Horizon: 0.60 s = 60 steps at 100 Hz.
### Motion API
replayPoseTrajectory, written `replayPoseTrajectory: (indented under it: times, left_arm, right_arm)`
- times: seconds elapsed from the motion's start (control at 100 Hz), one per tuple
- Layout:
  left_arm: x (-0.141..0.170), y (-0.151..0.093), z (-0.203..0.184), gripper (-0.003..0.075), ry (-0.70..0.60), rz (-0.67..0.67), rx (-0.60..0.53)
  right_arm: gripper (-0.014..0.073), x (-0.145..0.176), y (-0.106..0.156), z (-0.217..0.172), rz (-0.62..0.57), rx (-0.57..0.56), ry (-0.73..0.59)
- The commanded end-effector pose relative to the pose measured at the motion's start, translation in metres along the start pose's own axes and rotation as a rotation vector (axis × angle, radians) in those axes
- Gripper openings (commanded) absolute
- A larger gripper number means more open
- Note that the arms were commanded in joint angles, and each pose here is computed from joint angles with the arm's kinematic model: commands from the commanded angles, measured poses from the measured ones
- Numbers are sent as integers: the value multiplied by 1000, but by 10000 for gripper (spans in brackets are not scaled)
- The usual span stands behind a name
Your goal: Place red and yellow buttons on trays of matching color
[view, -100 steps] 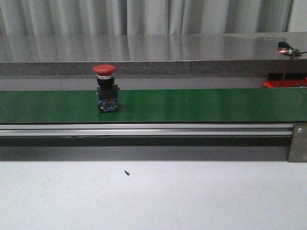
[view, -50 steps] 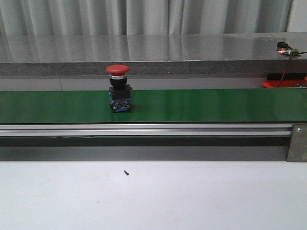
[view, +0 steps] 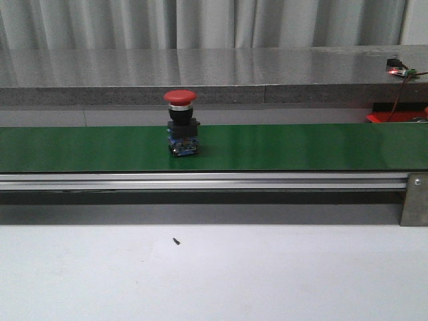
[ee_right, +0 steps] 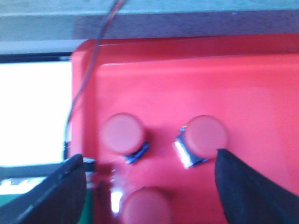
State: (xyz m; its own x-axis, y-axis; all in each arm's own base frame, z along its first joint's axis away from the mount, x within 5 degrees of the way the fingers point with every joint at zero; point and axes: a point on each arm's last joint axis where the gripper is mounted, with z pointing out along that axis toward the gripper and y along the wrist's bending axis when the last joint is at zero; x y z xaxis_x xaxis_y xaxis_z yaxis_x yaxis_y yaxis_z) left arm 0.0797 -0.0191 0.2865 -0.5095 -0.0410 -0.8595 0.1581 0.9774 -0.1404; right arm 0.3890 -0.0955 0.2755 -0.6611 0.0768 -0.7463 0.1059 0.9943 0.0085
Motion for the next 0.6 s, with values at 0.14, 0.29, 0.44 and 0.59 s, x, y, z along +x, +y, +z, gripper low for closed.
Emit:
replayPoseTrajectory:
  times: [0.14,0.29,0.44,0.59]
  left_arm:
    - [-13,-2,-4,-20,-84,-9,14]
    - [-13,-2,-4,-20,-84,-9,14]
    - [-13,-2,-4,-20,-84,-9,14]
    - [-13,-2,-4,-20,-84,-9,14]
  right_arm:
    - [571,-18,43,-56,-114,-64,-132]
    - [571,-12,76,-66,-232,-164,-61]
    - [571,0,109,-70,-341,-271,34]
    - [571,9,145,-76,-417,-361,67]
